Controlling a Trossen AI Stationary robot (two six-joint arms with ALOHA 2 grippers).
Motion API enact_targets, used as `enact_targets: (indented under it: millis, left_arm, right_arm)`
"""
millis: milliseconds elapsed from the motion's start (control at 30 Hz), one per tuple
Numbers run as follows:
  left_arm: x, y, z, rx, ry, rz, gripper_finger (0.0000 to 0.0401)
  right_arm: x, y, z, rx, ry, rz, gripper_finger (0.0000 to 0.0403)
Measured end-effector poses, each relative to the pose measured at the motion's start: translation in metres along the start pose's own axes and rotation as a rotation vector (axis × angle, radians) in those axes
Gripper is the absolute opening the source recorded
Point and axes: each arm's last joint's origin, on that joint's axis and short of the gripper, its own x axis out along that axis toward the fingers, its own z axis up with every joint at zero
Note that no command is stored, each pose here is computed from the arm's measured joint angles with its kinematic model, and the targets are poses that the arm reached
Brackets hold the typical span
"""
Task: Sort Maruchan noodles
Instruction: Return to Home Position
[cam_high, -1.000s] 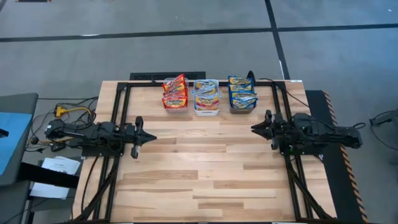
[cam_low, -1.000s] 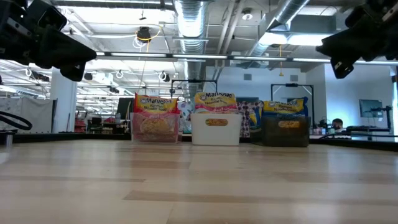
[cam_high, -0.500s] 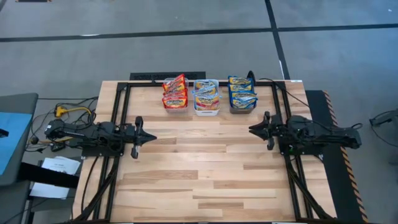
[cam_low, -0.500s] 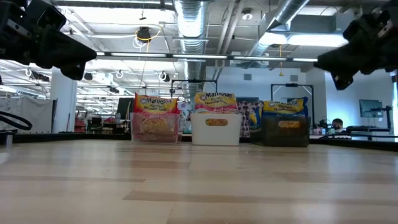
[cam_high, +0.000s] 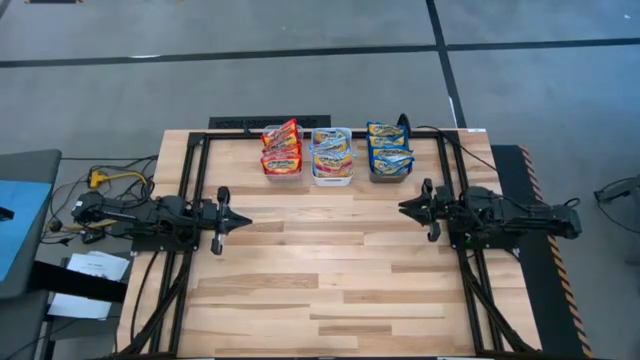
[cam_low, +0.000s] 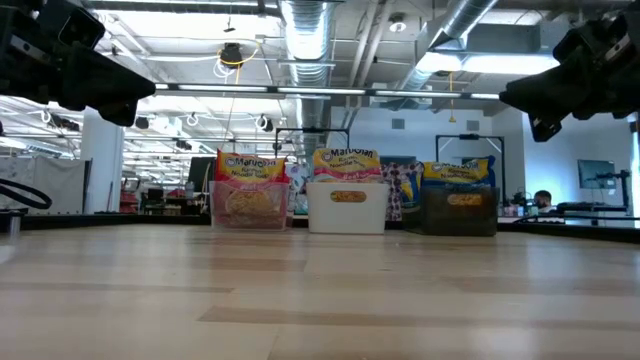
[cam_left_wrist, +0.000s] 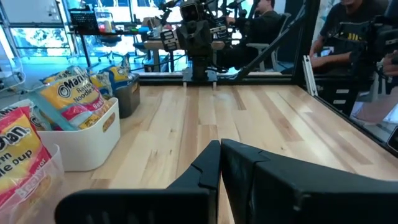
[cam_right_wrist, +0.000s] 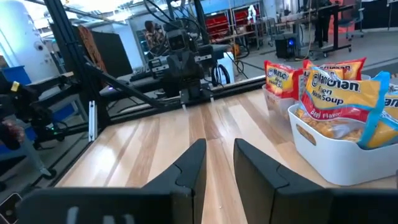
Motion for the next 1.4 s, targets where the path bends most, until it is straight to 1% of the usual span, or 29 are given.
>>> enact_targets:
  millis: [233, 1400]
  left_arm:
    - [0.0000, 0.0000, 0.0000, -0.013, 0.000, 0.000, 0.0000]
    - [0.0000, 0.0000, 0.0000, 0.002, 0.000, 0.000, 0.0000]
  right_arm:
    - [0.0014, -0.0005, -0.0024, 0.000, 0.026, -0.004, 0.0107]
    - [0.0014, -0.0006, -0.0030, 0.002, 0.030, -0.002, 0.0107]
